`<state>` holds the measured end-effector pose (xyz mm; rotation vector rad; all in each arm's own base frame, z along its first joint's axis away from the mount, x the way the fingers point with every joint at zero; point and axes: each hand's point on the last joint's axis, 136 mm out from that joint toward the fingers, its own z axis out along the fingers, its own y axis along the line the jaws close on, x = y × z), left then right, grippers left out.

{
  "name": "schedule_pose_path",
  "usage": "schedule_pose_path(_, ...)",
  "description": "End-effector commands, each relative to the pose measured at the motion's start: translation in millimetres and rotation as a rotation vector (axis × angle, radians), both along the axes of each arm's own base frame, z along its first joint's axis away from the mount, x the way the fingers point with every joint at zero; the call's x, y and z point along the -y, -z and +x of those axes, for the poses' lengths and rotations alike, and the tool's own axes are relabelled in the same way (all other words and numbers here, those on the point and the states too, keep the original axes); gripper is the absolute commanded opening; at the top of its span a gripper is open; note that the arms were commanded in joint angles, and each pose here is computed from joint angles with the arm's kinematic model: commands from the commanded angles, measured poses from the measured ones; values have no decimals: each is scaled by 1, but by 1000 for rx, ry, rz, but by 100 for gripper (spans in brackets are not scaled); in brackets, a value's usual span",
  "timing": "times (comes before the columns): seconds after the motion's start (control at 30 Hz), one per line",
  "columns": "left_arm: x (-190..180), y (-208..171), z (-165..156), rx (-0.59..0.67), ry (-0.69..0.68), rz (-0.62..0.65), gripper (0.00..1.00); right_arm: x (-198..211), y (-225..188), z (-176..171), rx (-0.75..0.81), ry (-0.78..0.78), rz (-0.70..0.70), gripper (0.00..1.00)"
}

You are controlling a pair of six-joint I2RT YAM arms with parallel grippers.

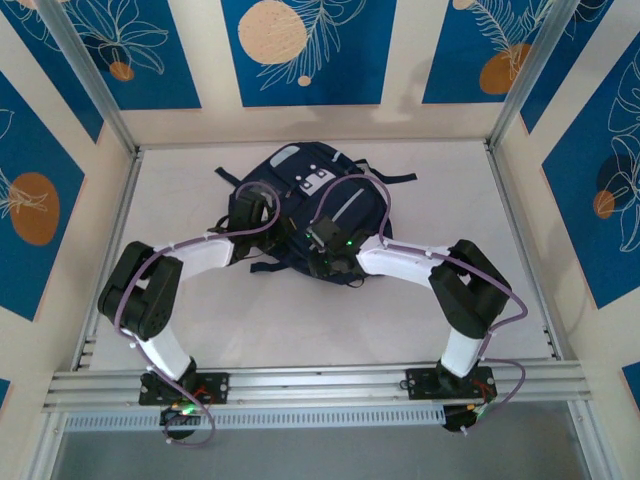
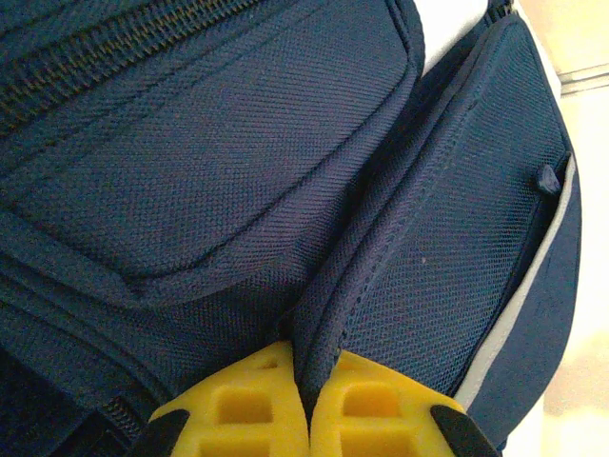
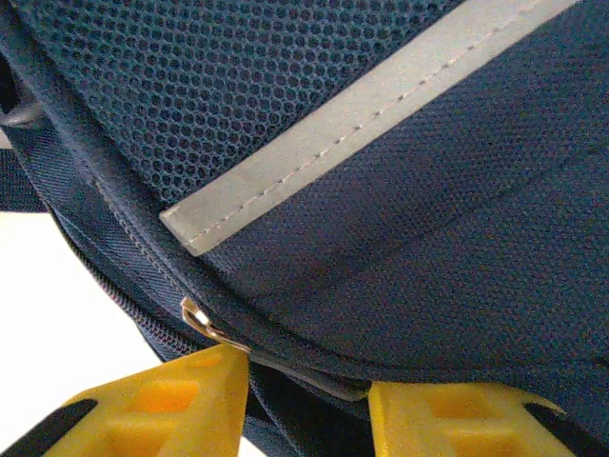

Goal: Pack the student bag
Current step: Zip the student bag at the top-center of the table.

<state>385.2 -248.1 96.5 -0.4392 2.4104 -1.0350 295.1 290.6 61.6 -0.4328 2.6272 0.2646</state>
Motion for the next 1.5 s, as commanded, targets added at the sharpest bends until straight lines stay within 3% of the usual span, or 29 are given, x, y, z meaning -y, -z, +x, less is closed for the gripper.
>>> schedule_pose_path(0.0,31,-38,-11,69,92,-118,0,-37,-40,-4,54,-54,185,36)
schedule_pose_path(0.33,32,-37,-9,66,84,-130,0,-39,-38,-9,13,-37,208,33)
schedule_pose_path(0.57,34,-39,-9,64,88,-143,0,-1,-20,14,14,151,7,35)
schedule_pose_path(0.73,35,-42,-7,73,87,-142,0,3,-15,18,-27,259,-27,47)
schedule_pose_path(0.83,35,-44,-8,78,88,-146,0,24,-8,21,-33,392,-136,50)
schedule_pose_path(0.93,35,-46,-9,81,87,-146,0,38,-4,26,-5,478,-188,45)
schedule_pose_path(1.07,34,-47,-10,87,84,-147,0,45,1,33,21,529,-197,31)
schedule_pose_path(1.2,31,-44,-9,91,75,-135,0,43,-1,33,21,503,-162,0)
schedule_pose_path(1.33,25,-37,1,101,59,-106,0,34,-9,25,-24,396,-34,0)
schedule_pose_path(1.47,16,-26,17,101,42,-71,0,32,-15,0,-165,193,55,0)
